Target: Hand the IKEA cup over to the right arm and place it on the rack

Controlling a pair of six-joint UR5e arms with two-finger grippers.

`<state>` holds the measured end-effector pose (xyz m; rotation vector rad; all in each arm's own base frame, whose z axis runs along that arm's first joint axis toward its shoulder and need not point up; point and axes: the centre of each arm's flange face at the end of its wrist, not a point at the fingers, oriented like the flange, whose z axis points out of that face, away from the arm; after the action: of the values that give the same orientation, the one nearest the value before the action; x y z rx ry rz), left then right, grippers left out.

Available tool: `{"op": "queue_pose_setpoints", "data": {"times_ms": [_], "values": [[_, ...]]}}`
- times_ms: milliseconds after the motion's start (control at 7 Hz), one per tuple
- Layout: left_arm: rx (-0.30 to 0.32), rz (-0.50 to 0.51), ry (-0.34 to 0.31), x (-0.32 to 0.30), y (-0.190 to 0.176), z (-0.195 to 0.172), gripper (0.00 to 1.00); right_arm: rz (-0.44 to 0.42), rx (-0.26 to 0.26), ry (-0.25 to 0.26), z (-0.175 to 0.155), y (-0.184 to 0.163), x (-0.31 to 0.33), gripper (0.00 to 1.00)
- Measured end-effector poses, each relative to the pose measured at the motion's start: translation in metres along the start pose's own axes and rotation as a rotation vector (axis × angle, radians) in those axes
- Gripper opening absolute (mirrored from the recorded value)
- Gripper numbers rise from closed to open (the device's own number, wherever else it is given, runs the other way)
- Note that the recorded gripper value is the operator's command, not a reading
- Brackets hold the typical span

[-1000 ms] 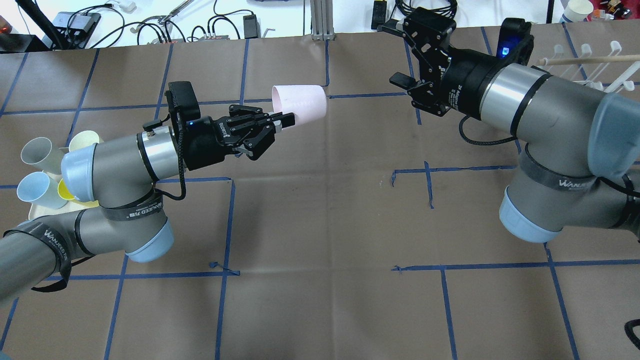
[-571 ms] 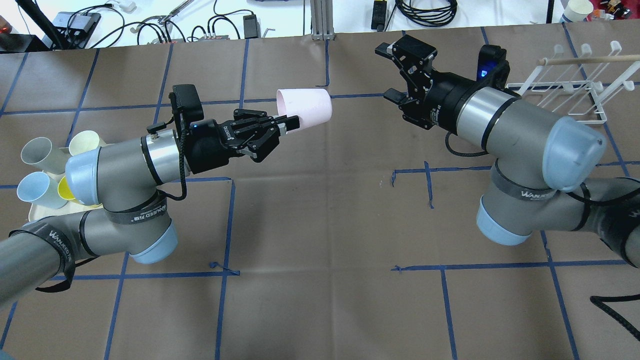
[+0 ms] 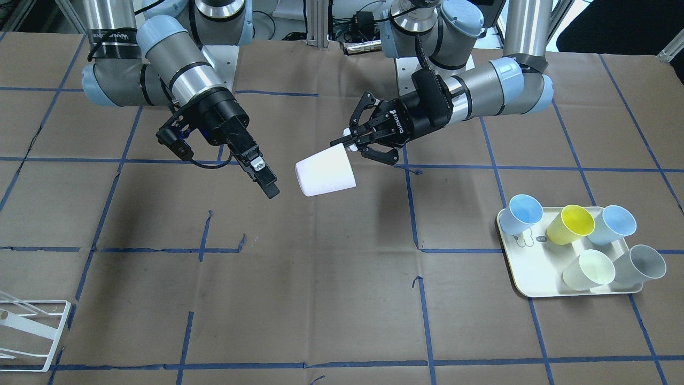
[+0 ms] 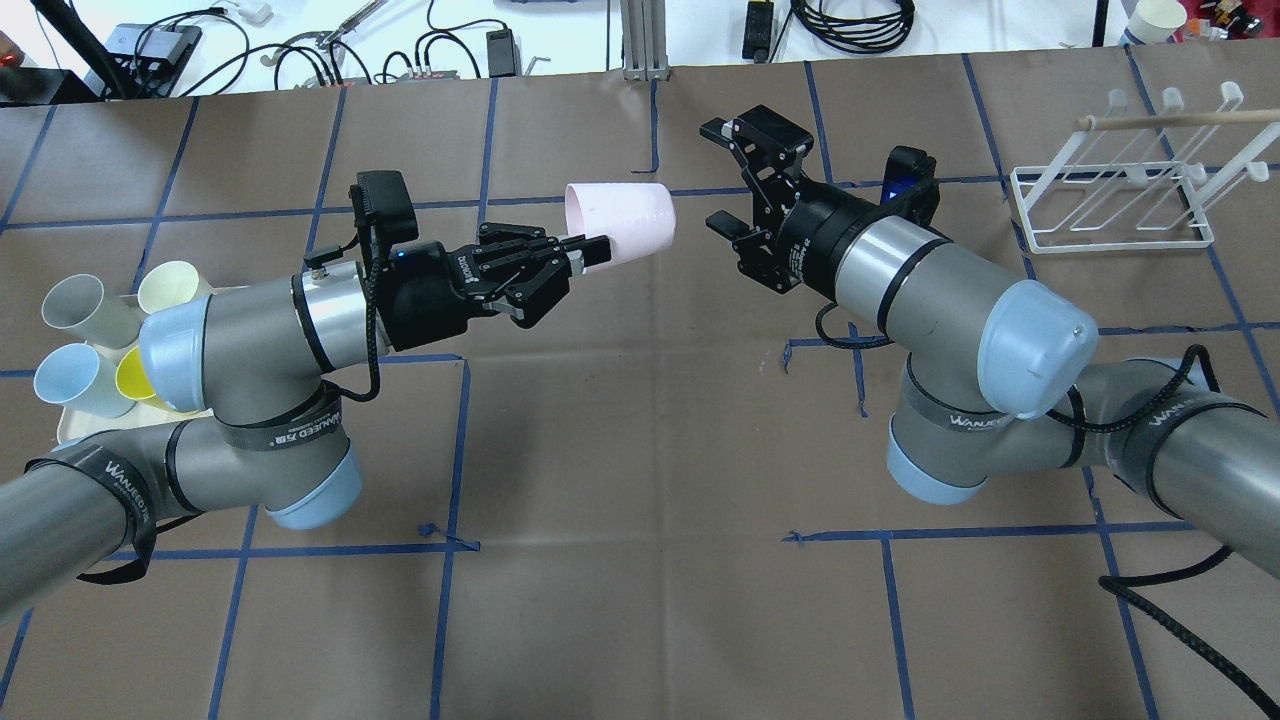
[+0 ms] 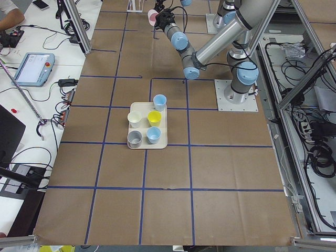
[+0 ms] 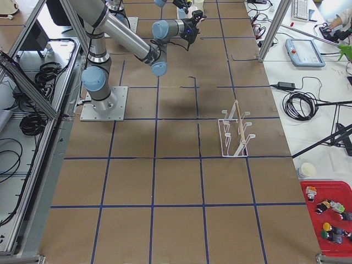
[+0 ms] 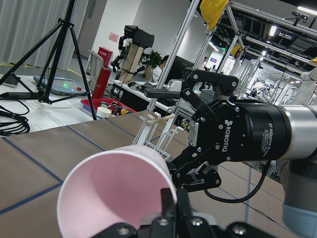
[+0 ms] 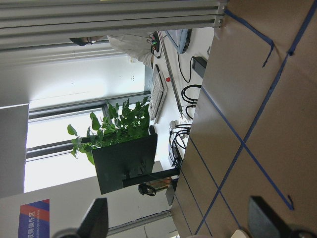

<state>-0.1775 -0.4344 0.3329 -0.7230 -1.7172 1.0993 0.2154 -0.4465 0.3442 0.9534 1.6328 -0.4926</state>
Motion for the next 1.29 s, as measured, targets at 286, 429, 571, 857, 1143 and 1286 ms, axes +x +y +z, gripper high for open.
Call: {"op": "queue_pose_setpoints", "data": {"times_ms": [286,429,571,857,1143,1286], "values": [[0.000,-0.008,0.001,0.001,0.000,0.000,0.00,0.035,-0.003,0.024,0.005,0.000,0.014,1.00],[0.000,-0.010,0.001,0.001,0.000,0.000,0.00,0.050,-0.018,0.043,0.011,0.002,0.022,1.00],[0.001,-0.010,0.001,0.001,-0.001,0.000,0.00,0.061,-0.034,0.057,0.016,0.007,0.028,0.99],[0.001,-0.014,0.000,0.001,-0.001,0.000,0.00,0.138,-0.034,0.050,0.015,0.013,0.024,0.98],[0.001,-0.018,0.001,0.002,-0.001,0.000,0.00,0.151,-0.026,0.009,0.003,0.020,0.006,0.98],[0.002,-0.018,0.001,0.002,-0.002,0.000,0.00,0.148,-0.017,0.000,0.000,0.022,0.003,0.97]]}}
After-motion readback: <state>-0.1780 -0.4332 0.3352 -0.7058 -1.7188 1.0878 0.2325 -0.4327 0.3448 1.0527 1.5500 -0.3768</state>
